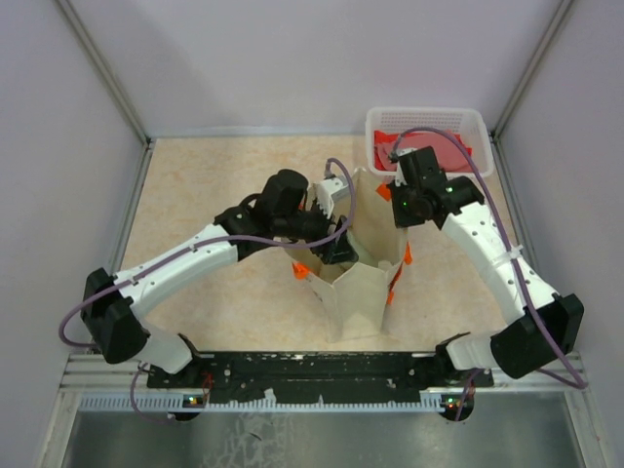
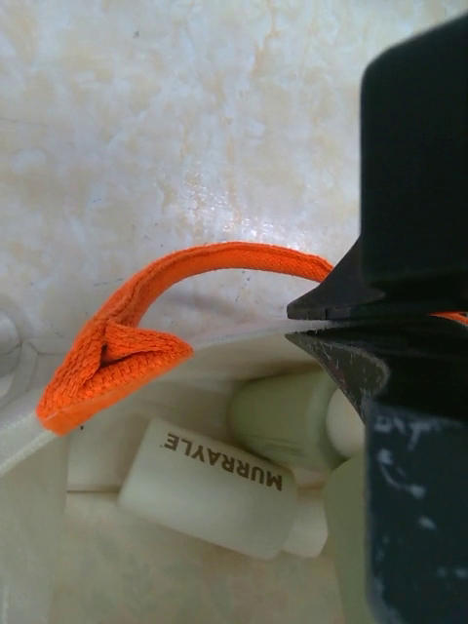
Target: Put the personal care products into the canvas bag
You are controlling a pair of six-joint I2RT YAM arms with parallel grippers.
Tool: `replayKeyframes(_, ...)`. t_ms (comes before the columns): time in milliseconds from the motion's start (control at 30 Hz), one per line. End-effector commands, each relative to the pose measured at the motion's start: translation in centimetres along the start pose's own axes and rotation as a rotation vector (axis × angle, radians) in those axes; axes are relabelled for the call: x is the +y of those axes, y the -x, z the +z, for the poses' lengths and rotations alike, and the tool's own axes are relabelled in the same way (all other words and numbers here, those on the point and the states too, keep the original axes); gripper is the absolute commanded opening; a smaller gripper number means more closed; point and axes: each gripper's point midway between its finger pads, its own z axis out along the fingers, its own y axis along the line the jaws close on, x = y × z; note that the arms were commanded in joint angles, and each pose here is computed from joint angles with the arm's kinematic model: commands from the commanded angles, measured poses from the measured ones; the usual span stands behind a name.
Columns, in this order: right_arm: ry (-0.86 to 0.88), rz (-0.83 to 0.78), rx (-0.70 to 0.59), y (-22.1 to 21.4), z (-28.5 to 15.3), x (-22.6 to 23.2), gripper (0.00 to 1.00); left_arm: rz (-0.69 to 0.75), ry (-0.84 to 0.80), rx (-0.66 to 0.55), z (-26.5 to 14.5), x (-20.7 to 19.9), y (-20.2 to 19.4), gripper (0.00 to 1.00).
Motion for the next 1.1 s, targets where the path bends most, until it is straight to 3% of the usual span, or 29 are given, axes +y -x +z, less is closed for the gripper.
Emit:
replayKeyframes(0,-0.104,-0.024,-0.081,3.1,-0.8,-1.9,0.00,0.027,-0.102,0.099,0.1,-2.1,-1.6,0.00)
replayKeyframes(333,-0.250,-0.051,-0.066,4.3,-0.7,-4.3,0.00,0.036,-0.260,0.165,-0.6,-5.5,-2.2,0.00)
replayKeyframes(767,-0.208,-0.031,-0.089,5.3,-0.7,-3.4,0.00,0.100,-0.339,0.120,3.4,-5.5,0.2,0.00)
replayKeyframes(1067,-0.190,-0.020,-0.081,4.9,-0.3,-3.1,0.00,0.095,-0.381,0.132,5.6,-5.4,-0.7,0.00)
